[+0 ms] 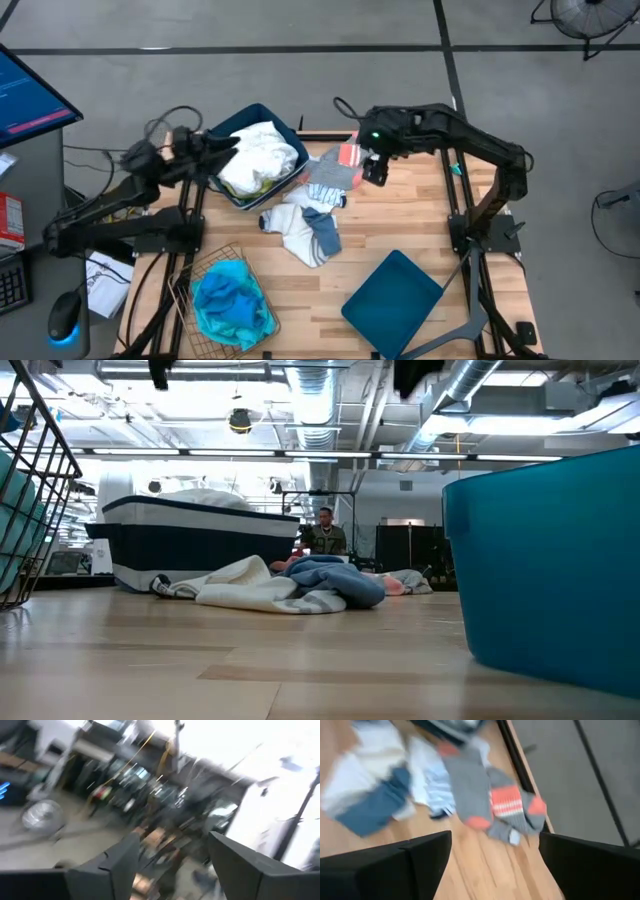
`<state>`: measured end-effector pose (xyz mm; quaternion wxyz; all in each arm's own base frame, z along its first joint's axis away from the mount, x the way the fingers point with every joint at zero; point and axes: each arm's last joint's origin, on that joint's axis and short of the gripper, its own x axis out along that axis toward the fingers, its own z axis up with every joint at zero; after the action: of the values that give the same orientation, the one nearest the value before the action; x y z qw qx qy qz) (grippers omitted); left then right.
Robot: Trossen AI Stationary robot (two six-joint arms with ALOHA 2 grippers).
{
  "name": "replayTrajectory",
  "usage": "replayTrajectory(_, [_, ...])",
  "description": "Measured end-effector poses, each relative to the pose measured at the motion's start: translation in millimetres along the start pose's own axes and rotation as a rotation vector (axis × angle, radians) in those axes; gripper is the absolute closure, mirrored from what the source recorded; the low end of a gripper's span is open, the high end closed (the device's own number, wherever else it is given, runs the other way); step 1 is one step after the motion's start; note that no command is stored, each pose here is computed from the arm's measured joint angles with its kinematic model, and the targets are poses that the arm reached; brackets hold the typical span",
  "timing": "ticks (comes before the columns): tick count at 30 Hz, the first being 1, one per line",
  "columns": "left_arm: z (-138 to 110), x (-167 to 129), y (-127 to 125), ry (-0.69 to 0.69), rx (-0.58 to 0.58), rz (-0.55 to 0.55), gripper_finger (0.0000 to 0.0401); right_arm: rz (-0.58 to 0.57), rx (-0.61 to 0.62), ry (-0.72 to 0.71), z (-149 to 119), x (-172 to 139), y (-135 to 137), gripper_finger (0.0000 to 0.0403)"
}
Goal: Pick & Place Cloths
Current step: Put the bottom gray sock into the blue bin
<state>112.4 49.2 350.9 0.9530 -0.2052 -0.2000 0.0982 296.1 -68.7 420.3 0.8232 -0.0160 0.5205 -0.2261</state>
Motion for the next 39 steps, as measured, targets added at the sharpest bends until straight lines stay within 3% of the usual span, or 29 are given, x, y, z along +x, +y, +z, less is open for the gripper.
replayTrajectory(2, [6.2,-2.2,-8.3,-0.061,-0.002,-0.069,0.0164,-0.007,0.001,0.051,-2.8,26.8,-5.7,0.0107])
replayTrajectory(5, [10.6,-5.1,-16.3,-0.105,-0.01,-0.136,0.016,0.069,0.039,0.065,-6.8,73.1,-10.1,0.0107])
replayTrajectory(8, [9.7,-5.6,-19.1,-0.098,-0.02,-0.159,0.0164,0.149,0.069,0.07,-18.4,118.1,-14.0,0.0107])
replayTrajectory(13, [7.6,-4.5,-21.2,-0.082,-0.031,-0.176,0.0173,0.153,0.108,0.021,-39.4,181.8,-11.0,0.0107])
replayTrajectory(16, [7.6,-4.6,-21.6,-0.083,-0.034,-0.178,0.0175,0.138,0.116,-0.038,-44.2,203.7,-5.1,0.0107])
replayTrajectory(23, [7.7,-4.6,-21.6,-0.084,-0.033,-0.177,0.0175,0.15,0.099,0.043,-52.8,240.8,11.5,0.0107])
replayTrajectory(30, [7.7,-4.6,-21.6,-0.084,-0.036,-0.178,0.0175,0.075,0.148,0.189,-67.5,280.4,21.9,0.0117])
replayTrajectory(34, [7.7,-4.6,-21.6,-0.083,-0.041,-0.178,0.0176,0.071,0.151,0.208,-69.8,284.9,23.5,0.0188])
replayTrajectory(38, [7.7,-4.6,-21.6,-0.083,-0.041,-0.178,0.0176,0.082,0.167,0.216,-69.5,272.8,22.2,0.0348])
replayTrajectory(39, [7.7,-4.6,-21.6,-0.083,-0.041,-0.178,0.0176,0.084,0.166,0.204,-67.8,266.8,21.7,0.0373])
